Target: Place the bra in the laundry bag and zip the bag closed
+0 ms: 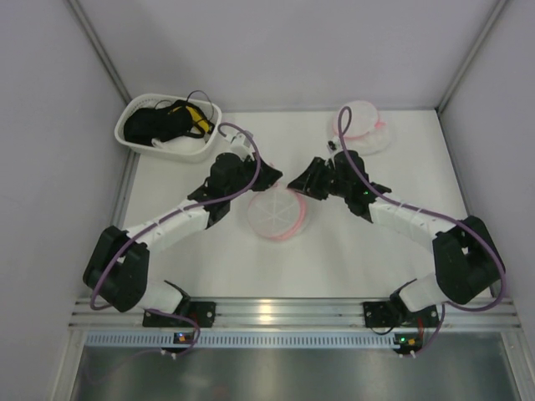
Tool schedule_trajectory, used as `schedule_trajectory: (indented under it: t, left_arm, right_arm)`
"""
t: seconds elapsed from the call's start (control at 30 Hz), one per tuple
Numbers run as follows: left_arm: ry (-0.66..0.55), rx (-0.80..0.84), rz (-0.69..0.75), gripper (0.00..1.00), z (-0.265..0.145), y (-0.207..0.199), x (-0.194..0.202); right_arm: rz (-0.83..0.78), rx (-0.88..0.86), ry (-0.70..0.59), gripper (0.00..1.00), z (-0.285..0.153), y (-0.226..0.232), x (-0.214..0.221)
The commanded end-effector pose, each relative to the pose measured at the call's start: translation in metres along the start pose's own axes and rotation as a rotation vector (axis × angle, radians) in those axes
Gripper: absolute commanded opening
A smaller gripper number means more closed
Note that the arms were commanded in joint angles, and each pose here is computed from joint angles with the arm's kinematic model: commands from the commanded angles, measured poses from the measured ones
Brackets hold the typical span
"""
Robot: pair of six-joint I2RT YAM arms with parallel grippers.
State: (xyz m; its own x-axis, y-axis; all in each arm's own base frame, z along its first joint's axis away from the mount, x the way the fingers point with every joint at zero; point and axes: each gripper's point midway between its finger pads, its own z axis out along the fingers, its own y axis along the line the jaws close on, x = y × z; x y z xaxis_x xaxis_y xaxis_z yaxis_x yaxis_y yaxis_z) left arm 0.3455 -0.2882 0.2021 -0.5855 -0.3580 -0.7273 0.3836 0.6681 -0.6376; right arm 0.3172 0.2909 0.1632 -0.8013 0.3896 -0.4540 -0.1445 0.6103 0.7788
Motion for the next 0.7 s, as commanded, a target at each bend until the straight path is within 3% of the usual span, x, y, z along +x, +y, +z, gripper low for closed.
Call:
schedule_trajectory:
  t: [0.0, 0.2, 0.33, 0.47, 0.57, 0.67]
  left_arm:
    - [-0.098, 0.075, 0.035, 0.00, -0.0099, -0.0239, -0.0273]
    - [-0.091, 0.076, 0.031, 0.00, -0.0093, -0.0234, -0.0253]
    - [-0.091, 0.076, 0.033, 0.00, -0.0092, -0.0236, -0.0250]
    - [-0.091, 0.074, 0.033, 0.00, -0.0089, -0.0227, -0.0251]
    - [-0.094, 0.068, 0.034, 0.00, -0.0091, -0.0213, -0.0250]
    - [-0.103, 0.062, 0.037, 0.00, -0.0106, -0.0203, -0.0266]
  right_arm:
    - [-0.011, -0.073, -0.058, 0.36, 0.0027, 0.0217, -0.0184]
    - [-0.019, -0.068, -0.066, 0.27, 0.0040, 0.0211, -0.0206]
    - [-0.028, -0.060, -0.074, 0.14, 0.0020, 0.0217, -0.0223]
    - [-0.039, -0.046, -0.082, 0.10, 0.0024, 0.0197, -0.0248]
    - [-0.049, -0.038, -0.085, 0.00, 0.0023, 0.0187, -0.0261]
    - [-0.066, -0.017, -0.087, 0.00, 0.0022, 0.0151, -0.0270]
